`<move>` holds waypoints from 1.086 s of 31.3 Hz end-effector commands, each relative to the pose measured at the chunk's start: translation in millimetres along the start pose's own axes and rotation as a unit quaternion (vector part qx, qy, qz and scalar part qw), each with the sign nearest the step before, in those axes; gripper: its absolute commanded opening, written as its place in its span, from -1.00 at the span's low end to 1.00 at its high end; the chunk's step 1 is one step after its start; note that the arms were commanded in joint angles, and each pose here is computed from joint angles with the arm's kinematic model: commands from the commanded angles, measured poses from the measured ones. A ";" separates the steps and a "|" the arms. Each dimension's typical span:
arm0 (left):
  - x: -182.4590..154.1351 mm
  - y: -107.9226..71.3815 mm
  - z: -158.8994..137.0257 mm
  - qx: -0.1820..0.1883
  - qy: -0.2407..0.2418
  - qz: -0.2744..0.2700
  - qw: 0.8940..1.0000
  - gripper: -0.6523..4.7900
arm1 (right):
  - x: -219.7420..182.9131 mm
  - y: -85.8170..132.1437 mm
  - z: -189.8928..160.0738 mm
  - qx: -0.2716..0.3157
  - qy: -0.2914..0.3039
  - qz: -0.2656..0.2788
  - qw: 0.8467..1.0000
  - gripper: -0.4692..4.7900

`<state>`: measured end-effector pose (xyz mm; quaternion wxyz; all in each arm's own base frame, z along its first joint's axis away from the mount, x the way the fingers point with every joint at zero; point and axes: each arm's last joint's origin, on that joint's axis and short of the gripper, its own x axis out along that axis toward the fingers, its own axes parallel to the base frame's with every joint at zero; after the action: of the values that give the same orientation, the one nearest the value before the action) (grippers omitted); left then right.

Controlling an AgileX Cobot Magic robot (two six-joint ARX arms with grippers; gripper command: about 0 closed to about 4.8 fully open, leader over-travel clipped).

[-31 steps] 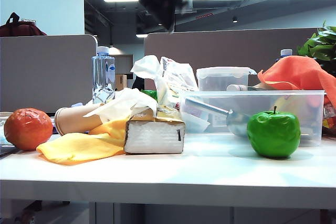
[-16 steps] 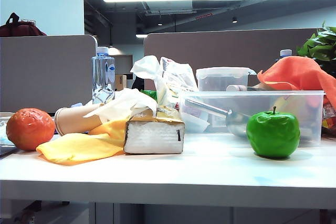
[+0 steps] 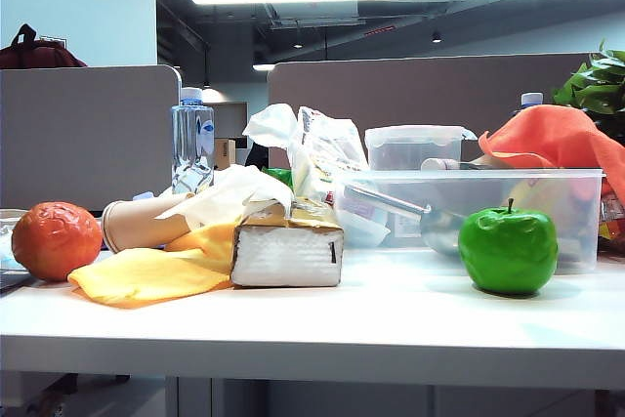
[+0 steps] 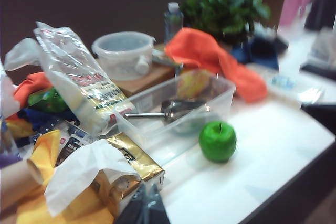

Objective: Pick up the metal ice scoop from the table and place it inside the transparent plastic box.

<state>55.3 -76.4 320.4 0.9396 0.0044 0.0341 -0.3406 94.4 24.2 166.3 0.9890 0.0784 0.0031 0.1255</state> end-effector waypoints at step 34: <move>-59.8 24.4 -42.5 -0.045 -0.012 0.010 0.999 -0.78 | -5.5 -31.2 7.3 -0.003 -0.038 -0.180 0.983 -0.82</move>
<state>22.6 -18.0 280.2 0.9429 -0.0370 0.0421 -0.3282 97.1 -8.1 166.3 0.9953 0.0782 -0.0112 -0.0559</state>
